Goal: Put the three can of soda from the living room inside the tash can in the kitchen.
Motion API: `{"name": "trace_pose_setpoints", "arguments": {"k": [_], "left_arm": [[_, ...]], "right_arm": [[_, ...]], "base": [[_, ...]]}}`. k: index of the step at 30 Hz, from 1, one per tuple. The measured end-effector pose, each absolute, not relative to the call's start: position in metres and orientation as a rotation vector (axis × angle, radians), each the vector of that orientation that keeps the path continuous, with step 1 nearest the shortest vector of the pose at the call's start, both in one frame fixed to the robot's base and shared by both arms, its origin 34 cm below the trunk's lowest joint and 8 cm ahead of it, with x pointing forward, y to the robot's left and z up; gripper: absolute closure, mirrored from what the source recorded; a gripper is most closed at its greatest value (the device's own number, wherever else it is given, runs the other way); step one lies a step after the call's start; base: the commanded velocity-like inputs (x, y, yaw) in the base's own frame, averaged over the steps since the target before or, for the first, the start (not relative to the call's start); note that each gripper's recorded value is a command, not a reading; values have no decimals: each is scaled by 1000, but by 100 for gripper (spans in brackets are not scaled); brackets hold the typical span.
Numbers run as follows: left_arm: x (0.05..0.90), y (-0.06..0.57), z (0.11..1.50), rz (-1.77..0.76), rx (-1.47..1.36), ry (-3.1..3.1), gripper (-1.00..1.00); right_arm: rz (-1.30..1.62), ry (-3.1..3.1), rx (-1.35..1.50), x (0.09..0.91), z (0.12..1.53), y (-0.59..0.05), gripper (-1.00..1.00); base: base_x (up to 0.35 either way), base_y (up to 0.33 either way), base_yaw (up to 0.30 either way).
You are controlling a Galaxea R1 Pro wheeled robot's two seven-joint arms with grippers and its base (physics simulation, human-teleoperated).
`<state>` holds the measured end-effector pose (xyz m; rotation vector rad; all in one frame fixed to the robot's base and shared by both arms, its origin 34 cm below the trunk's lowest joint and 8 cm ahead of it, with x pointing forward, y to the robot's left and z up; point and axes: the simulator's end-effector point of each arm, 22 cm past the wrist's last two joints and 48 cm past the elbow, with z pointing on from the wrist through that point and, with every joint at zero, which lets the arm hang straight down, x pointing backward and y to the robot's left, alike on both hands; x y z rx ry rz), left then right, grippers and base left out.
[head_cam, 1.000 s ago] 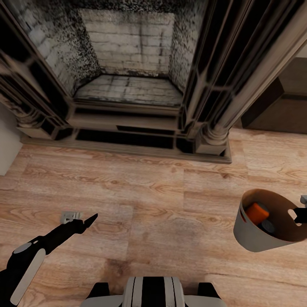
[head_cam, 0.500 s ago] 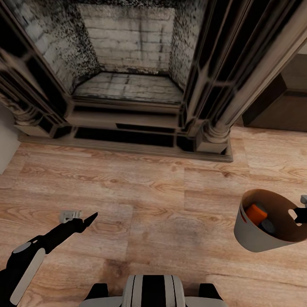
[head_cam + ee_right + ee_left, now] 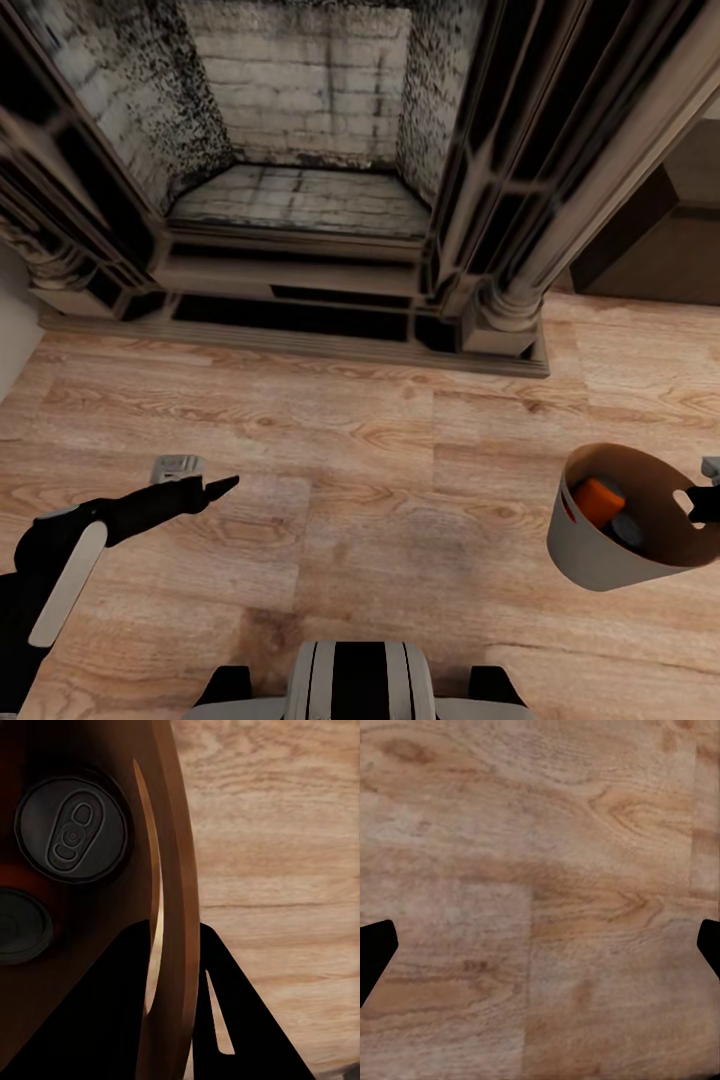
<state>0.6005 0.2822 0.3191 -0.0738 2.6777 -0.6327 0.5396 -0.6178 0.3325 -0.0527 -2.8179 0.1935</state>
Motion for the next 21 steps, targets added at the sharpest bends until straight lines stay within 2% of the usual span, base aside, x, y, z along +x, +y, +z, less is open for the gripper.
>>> {"name": "trace_pose_setpoints", "arguments": {"k": [21], "left_arm": [[569,272,287,-696,-97,2806,-100]], "right_arm": [[207,-2820,-57,532,302,-624,100]], "base": [[0,0,0]]}}
